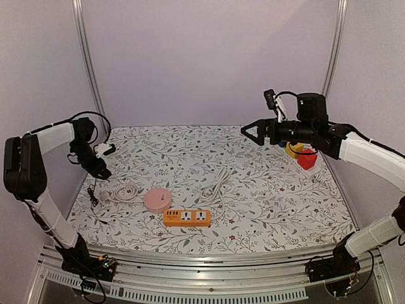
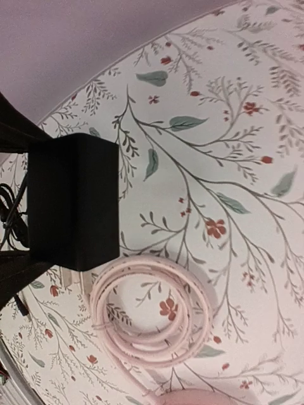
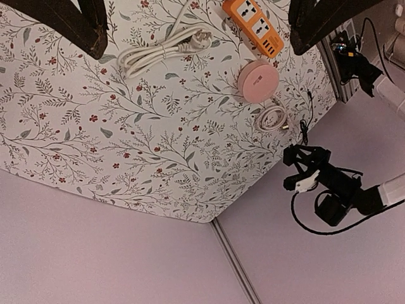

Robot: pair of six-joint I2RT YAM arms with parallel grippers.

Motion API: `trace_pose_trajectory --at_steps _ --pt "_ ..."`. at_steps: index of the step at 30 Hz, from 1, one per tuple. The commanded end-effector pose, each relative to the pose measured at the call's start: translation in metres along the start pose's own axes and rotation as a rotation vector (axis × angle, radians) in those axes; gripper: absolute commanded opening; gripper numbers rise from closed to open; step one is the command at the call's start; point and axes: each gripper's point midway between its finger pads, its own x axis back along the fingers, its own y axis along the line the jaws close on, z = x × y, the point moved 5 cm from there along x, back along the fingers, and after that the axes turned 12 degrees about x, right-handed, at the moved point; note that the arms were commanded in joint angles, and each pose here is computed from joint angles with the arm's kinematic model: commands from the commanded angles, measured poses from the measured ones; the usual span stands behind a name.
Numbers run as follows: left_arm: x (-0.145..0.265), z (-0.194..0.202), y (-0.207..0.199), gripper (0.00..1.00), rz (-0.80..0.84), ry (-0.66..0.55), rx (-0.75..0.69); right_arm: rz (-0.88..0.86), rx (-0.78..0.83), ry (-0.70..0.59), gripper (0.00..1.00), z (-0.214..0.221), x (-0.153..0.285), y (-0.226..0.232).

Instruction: Insert the plug

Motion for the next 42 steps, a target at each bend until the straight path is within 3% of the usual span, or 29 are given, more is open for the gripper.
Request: trace_pose_trajectory --at_steps 1,3,5,9,11,16,20,25,28,35,42 --pt "0.085 -0.021 -0.073 0.0 -0.134 -0.232 -0.366 0.071 -0.091 0.119 0.97 -0.003 -0.014 -0.011" --pt "0.114 -0.025 -0.102 0.0 -0.171 -0.276 -0.493 0.024 -0.125 0.164 0.93 -0.007 -0.023 -0.008" --pt "0.131 -0.023 -0.125 0.0 -0.213 -0.228 -0.572 -0.036 -0.176 0.214 0.86 -0.004 -0.04 -0.008" --pt "0.151 -0.008 -0.168 0.0 -0.441 -0.226 -0.913 -0.126 -0.27 0.249 0.74 -0.002 -0.066 -0.001" --pt "0.167 -0.008 -0.198 0.0 -0.541 -0.322 -1.061 -0.162 -0.272 0.243 0.73 0.001 -0.079 0.01" --pt "0.198 -0.013 -0.261 0.0 -0.662 -0.621 -1.234 -0.321 -0.182 0.234 0.73 0.004 -0.107 0.074" --pt "0.211 -0.015 -0.295 0.0 -0.713 -0.85 -1.239 -0.42 -0.103 0.193 0.73 0.013 -0.118 0.121" --pt "0.227 -0.014 -0.314 0.0 -0.698 -1.058 -1.149 -0.459 -0.049 -0.048 0.73 0.008 -0.104 0.14" --pt "0.222 -0.01 -0.326 0.0 -0.687 -1.089 -1.168 -0.478 -0.042 -0.129 0.74 0.001 -0.098 0.151" --pt "0.216 -0.003 -0.337 0.0 -0.643 -1.089 -1.198 -0.428 -0.033 -0.184 0.76 0.002 -0.111 0.15" --pt "0.208 0.001 -0.335 0.0 -0.621 -1.06 -1.208 -0.539 0.016 -0.248 0.73 -0.011 -0.105 0.164"
